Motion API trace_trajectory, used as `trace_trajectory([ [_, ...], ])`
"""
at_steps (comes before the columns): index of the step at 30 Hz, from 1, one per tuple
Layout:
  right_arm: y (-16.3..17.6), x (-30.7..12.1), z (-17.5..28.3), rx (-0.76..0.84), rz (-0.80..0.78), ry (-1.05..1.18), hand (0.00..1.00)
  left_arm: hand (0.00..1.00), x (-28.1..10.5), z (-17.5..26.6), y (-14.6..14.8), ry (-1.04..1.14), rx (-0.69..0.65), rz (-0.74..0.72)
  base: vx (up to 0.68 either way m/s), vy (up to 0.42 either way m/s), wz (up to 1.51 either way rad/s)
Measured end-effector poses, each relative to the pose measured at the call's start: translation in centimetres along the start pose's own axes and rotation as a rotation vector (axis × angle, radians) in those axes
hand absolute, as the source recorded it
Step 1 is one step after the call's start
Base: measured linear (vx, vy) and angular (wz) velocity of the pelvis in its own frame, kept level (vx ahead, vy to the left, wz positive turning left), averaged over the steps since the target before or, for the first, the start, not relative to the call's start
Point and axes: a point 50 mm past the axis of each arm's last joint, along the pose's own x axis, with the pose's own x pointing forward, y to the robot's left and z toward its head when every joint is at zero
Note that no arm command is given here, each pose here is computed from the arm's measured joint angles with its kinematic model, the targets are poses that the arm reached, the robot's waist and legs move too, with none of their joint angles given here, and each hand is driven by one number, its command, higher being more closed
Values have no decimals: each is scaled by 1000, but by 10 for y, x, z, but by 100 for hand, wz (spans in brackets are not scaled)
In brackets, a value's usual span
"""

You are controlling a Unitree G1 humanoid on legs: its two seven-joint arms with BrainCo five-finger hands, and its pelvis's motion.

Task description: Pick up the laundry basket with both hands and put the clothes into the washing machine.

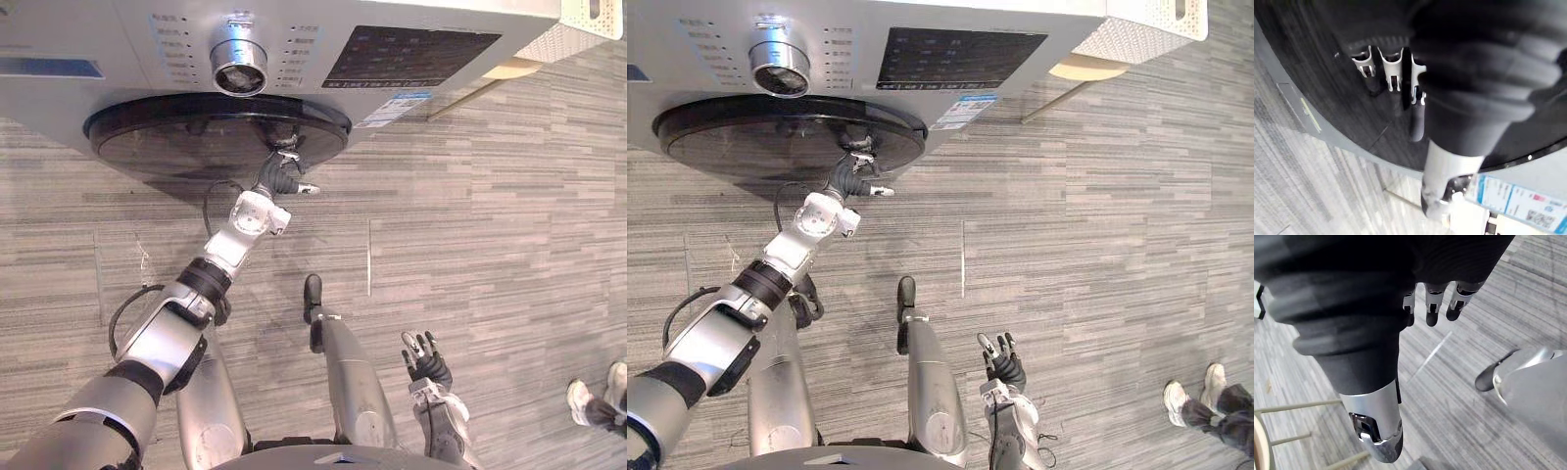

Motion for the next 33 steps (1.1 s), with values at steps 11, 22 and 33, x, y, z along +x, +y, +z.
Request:
trace_trajectory([
  [11, 3, 2, -37, 8, -25, 149, 0, 0, -144, -177, 6, 575, -305, 356, 35, -79, 56],
  [22, -54, -27, -75, -36, -283, 351, 0, 0, -324, -259, -5, 1187, -435, 529, 67, -62, 67],
  [33, -6, 11, -78, -217, -124, 443, 0, 0, -331, -260, -8, 1165, -625, 659, -35, -33, 59],
])
